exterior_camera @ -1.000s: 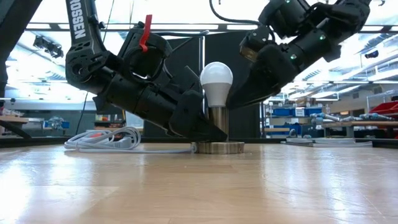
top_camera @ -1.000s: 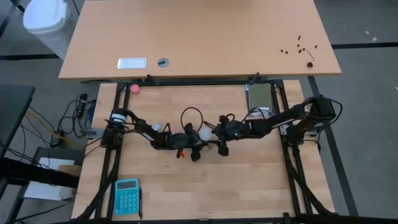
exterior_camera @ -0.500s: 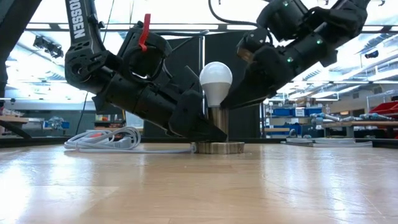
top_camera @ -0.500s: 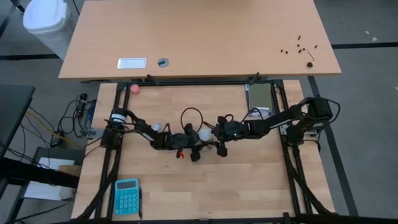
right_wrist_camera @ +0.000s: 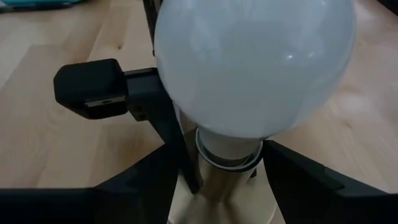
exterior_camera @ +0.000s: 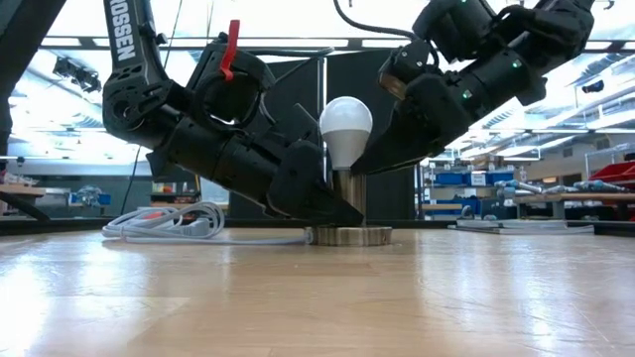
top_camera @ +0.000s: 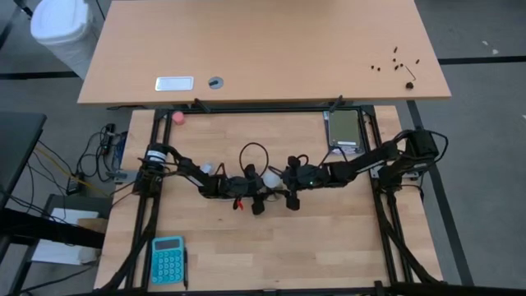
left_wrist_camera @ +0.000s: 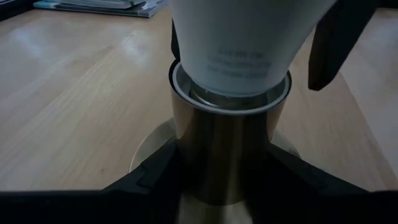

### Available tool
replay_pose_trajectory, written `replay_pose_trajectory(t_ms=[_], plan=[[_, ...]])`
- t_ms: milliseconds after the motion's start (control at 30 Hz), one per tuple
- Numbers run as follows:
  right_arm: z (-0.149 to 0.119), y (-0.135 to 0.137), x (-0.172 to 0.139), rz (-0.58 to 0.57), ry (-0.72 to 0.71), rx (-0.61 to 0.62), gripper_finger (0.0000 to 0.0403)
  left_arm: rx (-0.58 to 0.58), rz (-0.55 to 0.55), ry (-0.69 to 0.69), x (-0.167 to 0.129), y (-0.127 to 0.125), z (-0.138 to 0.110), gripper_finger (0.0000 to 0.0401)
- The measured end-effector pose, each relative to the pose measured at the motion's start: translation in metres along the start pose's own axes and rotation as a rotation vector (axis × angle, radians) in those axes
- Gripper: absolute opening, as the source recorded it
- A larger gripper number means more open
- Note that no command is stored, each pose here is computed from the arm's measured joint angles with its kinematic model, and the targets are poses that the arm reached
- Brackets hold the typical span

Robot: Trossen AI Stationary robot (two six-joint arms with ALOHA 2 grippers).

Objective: Screw lightbulb
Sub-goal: Insert the lightbulb into the lamp holder

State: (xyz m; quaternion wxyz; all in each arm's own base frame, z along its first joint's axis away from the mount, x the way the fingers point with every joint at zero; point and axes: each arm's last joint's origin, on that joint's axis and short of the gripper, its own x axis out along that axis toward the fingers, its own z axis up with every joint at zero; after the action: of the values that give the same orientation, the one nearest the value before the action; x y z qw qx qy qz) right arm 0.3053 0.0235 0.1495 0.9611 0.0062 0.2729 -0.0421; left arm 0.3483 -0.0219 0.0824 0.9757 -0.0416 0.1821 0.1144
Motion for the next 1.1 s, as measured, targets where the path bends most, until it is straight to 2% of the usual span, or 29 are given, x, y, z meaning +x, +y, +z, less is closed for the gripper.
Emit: replay_pose_trajectory(t_ms=[433, 667, 1100], plan=[[0.010, -0.006, -0.012, -0.055, -0.016, -0.031, 0.0241, -0.004, 0.006, 0.010, 0.000, 0.001, -0.001, 0.0194], [0.011, -0.009, -0.015, -0.005, -0.003, -0.016, 0.0241, -0.004, 0.003, 0.008, 0.000, 0.001, 0.000, 0.0194], [0.008, 0.004, -0.017, 0.032, 0.018, 0.009, 0.0241, -0.006, 0.004, 0.008, 0.000, 0.001, -0.001, 0.0194]])
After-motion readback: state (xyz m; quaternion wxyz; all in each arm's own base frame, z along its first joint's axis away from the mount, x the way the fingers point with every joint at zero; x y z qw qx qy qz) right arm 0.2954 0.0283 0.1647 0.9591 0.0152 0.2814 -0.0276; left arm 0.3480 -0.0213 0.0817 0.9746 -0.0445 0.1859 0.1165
